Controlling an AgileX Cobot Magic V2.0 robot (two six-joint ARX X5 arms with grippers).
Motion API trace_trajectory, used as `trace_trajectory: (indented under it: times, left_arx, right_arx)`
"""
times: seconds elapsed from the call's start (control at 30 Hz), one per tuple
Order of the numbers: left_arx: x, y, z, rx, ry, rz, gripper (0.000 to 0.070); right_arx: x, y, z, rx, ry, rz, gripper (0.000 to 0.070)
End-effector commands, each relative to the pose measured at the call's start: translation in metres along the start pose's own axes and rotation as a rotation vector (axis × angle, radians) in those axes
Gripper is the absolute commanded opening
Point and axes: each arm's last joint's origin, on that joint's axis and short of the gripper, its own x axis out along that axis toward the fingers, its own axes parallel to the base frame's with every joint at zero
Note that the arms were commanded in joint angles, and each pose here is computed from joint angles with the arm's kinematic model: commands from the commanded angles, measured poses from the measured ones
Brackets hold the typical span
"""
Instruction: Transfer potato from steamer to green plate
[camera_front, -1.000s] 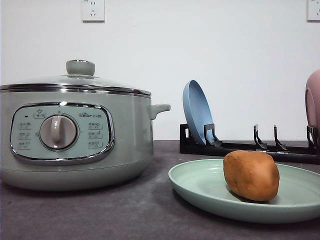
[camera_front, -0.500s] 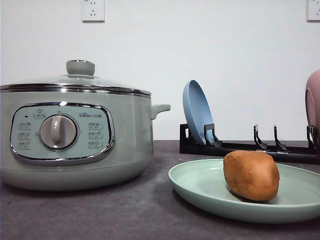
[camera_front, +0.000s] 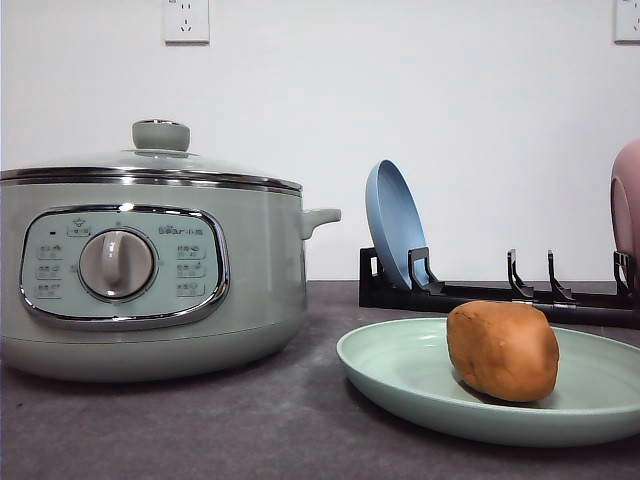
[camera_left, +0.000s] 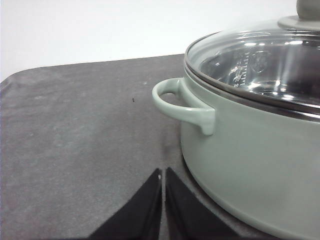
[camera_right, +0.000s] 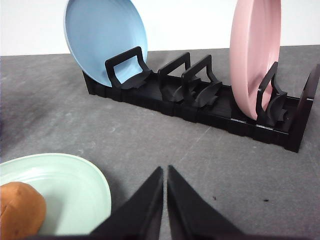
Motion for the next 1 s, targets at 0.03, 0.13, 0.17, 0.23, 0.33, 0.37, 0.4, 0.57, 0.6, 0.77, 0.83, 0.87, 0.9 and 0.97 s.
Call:
trace_trajectory:
  times: [0.03, 0.13, 0.17, 0.23, 0.33, 0.37, 0.4, 0.57, 0.6, 0.77, 0.83, 0.87, 0.9, 0.97]
  left_arx:
    - [0.0018, -0.0002, -0.0075, -0.008, 0.027, 0.002, 0.0003]
    - [0.0018, -0.0002, -0.0075, -0.008, 0.027, 0.002, 0.0003]
    - [0.0018, -0.0002, -0.0076, -0.008, 0.028, 0.002, 0.0003]
    - [0.0018, -0.0002, -0.0075, -0.008, 0.027, 0.002, 0.0003]
    - [0.0018, -0.0002, -0.0075, -0.008, 0.027, 0.002, 0.0003]
    - [0.0018, -0.0002, -0.0075, -0.008, 0.027, 0.002, 0.0003]
    - [0.0018, -0.0002, -0.0075, -0.008, 0.027, 0.002, 0.0003]
    - [0.0018, -0.0002, -0.0075, -0.008, 0.027, 0.002, 0.0003]
    - [0.0018, -0.0002, -0.0075, -0.008, 0.027, 0.002, 0.0003]
    - [0.0018, -0.0002, -0.0075, -0.008, 0.028, 0.002, 0.0003]
    - [0.0018, -0.0002, -0.0075, -0.008, 0.027, 0.002, 0.0003]
    - [0.0018, -0.0002, -0.0075, -0.008, 0.027, 0.002, 0.0003]
    - [0.0018, -0.0002, -0.0075, -0.008, 0.027, 0.002, 0.0003]
    - [0.0018, -0.0002, -0.0075, -0.008, 0.027, 0.002, 0.0003]
  right_arx:
    - [0.0004, -0.0001, -0.0011, -0.005, 0.000, 0.000, 0.0000]
    - [0.0004, -0.0001, -0.0011, -0.005, 0.000, 0.001, 0.0000]
    - [0.0004, -0.0001, -0.0011, -0.005, 0.000, 0.000, 0.0000]
    - [0.0004, -0.0001, -0.0011, -0.005, 0.000, 0.001, 0.0000]
    - [0.0004, -0.0001, -0.0011, -0.005, 0.000, 0.001, 0.0000]
    - [0.0004, -0.0001, -0.0011, -0.005, 0.000, 0.001, 0.0000]
    - [0.0004, -0.0001, -0.0011, -0.005, 0.000, 0.001, 0.0000]
    - [0.0004, -0.0001, -0.0011, -0.005, 0.000, 0.001, 0.0000]
    - [0.0004, -0.0001, -0.0011, -0.005, 0.000, 0.001, 0.0000]
    - [0.0004, -0.0001, -0.0011, -0.005, 0.000, 0.000, 0.0000]
    - [0.0004, -0.0001, -0.0011, -0.005, 0.000, 0.000, 0.0000]
    - [0.0004, -0.0001, -0.0011, -0.005, 0.000, 0.001, 0.0000]
    - [0.0004, -0.0001, -0.0011, -0.005, 0.000, 0.001, 0.0000]
    - [0.0004, -0.0001, -0.0011, -0.005, 0.000, 0.000, 0.0000]
